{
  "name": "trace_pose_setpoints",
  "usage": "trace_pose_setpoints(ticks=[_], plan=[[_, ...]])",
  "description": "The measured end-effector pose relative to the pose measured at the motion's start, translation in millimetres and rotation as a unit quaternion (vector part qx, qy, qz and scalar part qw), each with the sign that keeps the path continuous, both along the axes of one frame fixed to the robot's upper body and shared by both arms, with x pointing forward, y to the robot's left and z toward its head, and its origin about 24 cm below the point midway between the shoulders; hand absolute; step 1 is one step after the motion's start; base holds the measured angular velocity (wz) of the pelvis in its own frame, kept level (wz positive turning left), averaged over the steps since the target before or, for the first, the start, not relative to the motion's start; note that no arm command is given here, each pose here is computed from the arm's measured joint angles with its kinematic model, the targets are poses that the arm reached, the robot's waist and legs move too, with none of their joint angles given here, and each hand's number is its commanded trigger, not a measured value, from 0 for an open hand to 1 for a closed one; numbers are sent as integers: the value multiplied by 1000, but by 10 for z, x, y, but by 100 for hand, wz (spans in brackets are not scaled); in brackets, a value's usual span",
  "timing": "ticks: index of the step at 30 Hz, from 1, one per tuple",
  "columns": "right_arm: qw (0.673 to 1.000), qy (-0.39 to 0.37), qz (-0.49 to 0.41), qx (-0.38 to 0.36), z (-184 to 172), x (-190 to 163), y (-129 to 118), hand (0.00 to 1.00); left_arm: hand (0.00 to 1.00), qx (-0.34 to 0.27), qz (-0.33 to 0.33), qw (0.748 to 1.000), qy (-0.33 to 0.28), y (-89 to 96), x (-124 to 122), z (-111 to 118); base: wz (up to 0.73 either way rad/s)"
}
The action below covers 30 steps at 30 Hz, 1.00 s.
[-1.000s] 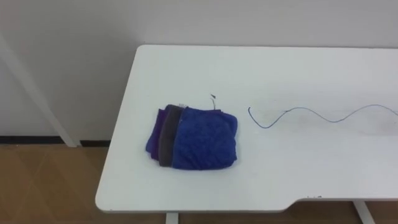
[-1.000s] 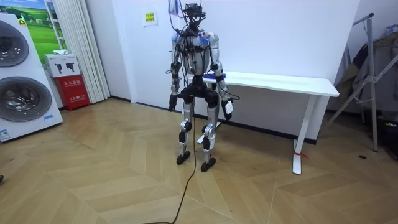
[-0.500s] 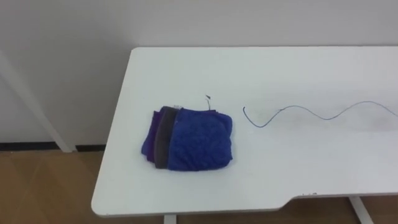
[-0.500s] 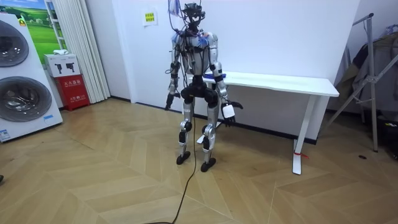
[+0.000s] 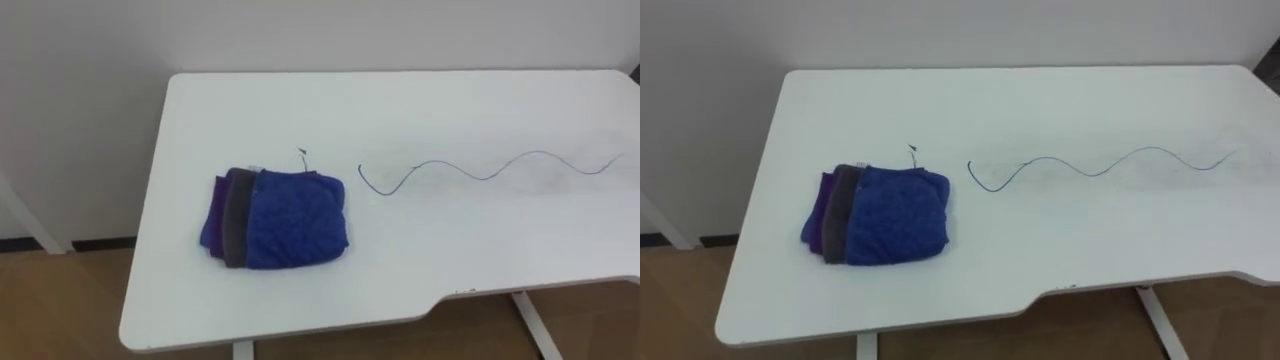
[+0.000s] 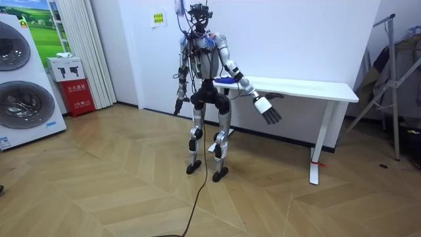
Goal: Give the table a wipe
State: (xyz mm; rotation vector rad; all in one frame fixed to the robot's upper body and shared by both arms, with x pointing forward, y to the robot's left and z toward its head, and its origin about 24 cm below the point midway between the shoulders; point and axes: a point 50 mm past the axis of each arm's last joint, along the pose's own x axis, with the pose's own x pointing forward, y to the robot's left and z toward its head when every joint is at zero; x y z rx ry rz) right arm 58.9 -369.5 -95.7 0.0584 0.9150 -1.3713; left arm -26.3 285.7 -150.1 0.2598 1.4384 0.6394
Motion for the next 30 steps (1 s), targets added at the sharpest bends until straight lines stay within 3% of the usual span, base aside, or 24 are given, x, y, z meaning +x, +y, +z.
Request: trace_pose_setpoints(ticks=[6, 8, 13, 22, 30], plan=[[969, -42, 124, -208, 665, 684, -125, 0, 0, 2, -15, 1000, -2, 1, 33, 1, -2], [941, -69, 174, -280, 944, 921, -36, 0, 0, -2, -23, 1000, -2, -16, 53, -6, -5], [826, -126, 299, -462, 1649, 1350, 360, 0, 0, -13, -53, 998, -16, -58, 147, -15, 1], [697, -187, 407, -560, 2110, 1635, 967, 0, 0, -23, -92, 995, -12, -137, 196, -40, 0], [636, -207, 493, -556, 2182, 1820, 1314, 0, 0, -35, -109, 993, -19, -174, 236, -52, 7]])
